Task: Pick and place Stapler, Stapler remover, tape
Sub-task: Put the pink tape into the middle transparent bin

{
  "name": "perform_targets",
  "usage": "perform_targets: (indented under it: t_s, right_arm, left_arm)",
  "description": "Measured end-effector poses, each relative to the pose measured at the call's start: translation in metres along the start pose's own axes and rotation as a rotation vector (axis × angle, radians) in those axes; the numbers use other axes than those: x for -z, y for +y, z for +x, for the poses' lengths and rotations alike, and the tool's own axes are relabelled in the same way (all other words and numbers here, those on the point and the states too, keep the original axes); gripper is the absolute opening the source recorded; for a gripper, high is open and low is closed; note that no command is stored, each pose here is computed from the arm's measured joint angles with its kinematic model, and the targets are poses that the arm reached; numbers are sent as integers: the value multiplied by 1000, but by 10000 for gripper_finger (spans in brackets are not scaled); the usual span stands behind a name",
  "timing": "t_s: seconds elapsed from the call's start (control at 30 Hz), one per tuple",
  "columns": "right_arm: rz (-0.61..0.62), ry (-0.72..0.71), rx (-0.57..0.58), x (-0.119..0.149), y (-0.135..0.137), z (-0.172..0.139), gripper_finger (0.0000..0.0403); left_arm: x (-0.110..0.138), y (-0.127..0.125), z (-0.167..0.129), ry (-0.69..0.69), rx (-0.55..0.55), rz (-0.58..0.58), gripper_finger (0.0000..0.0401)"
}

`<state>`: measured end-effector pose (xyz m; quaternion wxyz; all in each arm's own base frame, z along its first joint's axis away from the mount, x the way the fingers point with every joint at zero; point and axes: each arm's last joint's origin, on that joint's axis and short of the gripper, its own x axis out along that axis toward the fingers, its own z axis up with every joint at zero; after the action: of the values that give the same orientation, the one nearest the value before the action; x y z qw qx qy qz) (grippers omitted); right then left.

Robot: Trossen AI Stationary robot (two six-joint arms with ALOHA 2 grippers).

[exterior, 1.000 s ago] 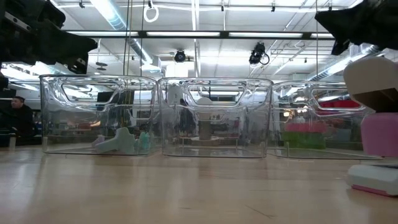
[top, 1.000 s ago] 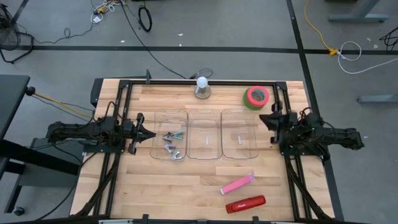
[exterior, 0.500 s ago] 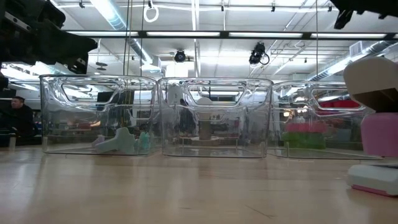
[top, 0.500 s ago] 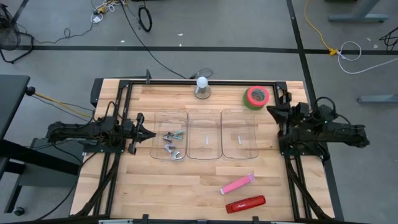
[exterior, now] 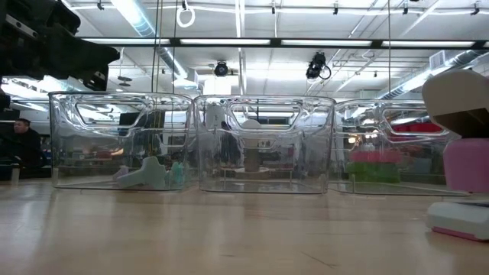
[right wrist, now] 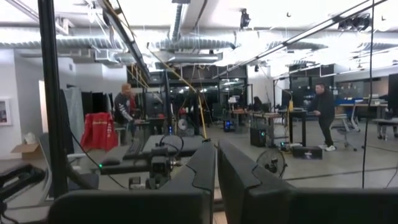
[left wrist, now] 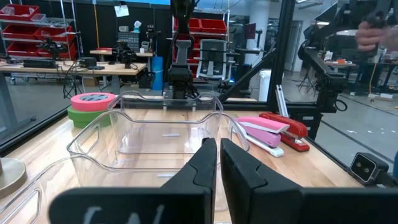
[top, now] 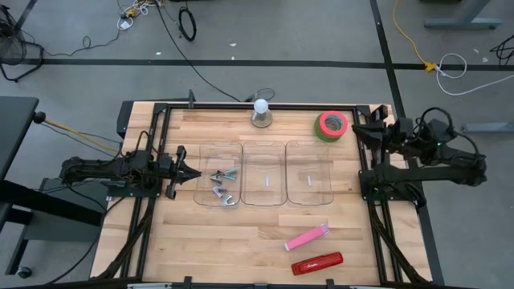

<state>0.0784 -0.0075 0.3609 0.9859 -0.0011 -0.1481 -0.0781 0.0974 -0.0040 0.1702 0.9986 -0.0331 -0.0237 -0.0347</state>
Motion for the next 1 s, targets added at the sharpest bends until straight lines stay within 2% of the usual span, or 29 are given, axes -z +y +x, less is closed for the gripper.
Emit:
perform_targets:
  t_s: [0.4,1.0]
  right_arm:
    - [1,-15,0,-26,1,16,22]
    - [-21,47,-1,-18,3,32,22]
  left_arm:
    - [0,0,0,0,0,0,25]
    - [0,0,0,0,0,0,25]
